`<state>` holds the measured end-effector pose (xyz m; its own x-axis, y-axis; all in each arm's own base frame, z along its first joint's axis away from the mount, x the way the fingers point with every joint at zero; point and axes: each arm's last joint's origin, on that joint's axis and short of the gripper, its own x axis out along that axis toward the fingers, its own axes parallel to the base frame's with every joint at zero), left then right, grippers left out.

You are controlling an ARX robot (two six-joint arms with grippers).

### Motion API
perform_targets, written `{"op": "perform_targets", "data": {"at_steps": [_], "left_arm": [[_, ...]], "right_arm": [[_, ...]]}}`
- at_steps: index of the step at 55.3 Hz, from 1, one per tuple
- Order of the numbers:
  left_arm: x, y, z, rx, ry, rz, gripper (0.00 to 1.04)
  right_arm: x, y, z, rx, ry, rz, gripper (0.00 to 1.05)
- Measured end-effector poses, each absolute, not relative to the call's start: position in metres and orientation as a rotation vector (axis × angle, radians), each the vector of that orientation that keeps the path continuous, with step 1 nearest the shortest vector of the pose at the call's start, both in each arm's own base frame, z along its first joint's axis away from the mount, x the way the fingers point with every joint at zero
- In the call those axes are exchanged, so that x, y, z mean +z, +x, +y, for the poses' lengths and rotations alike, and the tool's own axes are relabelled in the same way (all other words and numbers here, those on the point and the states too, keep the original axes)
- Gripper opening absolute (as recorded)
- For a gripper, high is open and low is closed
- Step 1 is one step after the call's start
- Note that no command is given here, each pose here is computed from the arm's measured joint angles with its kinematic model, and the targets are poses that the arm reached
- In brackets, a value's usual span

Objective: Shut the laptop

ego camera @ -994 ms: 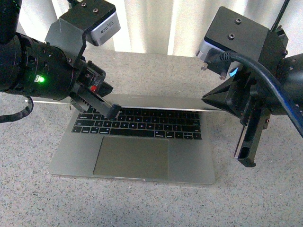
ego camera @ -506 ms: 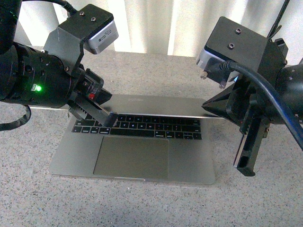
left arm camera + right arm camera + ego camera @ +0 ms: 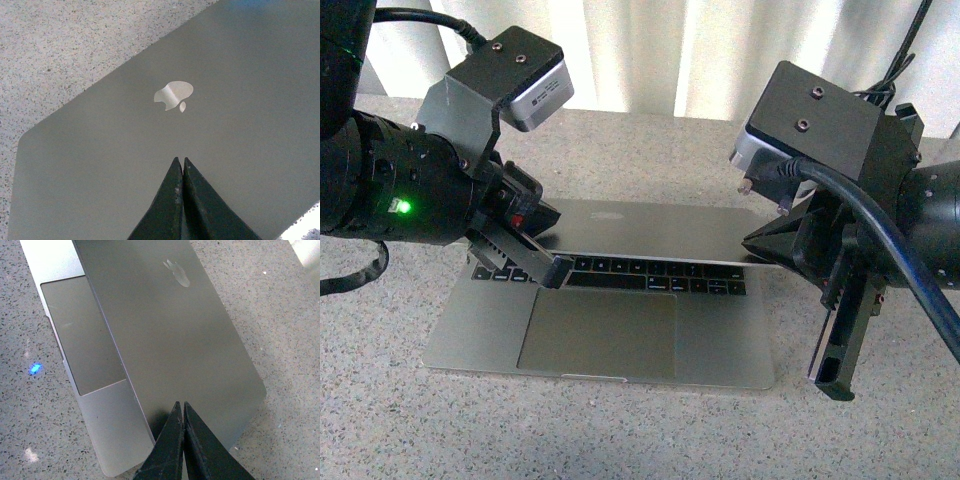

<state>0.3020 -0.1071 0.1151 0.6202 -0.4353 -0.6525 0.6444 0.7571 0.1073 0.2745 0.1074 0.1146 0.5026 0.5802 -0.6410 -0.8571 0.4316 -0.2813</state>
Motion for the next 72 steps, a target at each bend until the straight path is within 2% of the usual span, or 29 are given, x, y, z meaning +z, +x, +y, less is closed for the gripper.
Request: {"op": "perform_targets", "data": {"at_steps": [72], "left_arm": [[0.087,0.294,-0.11,-0.66,0.294,0.692,0.04]], "right_arm": [[0.09,0.261,0.103,0.959,-0.611,0.564,0.01]]}}
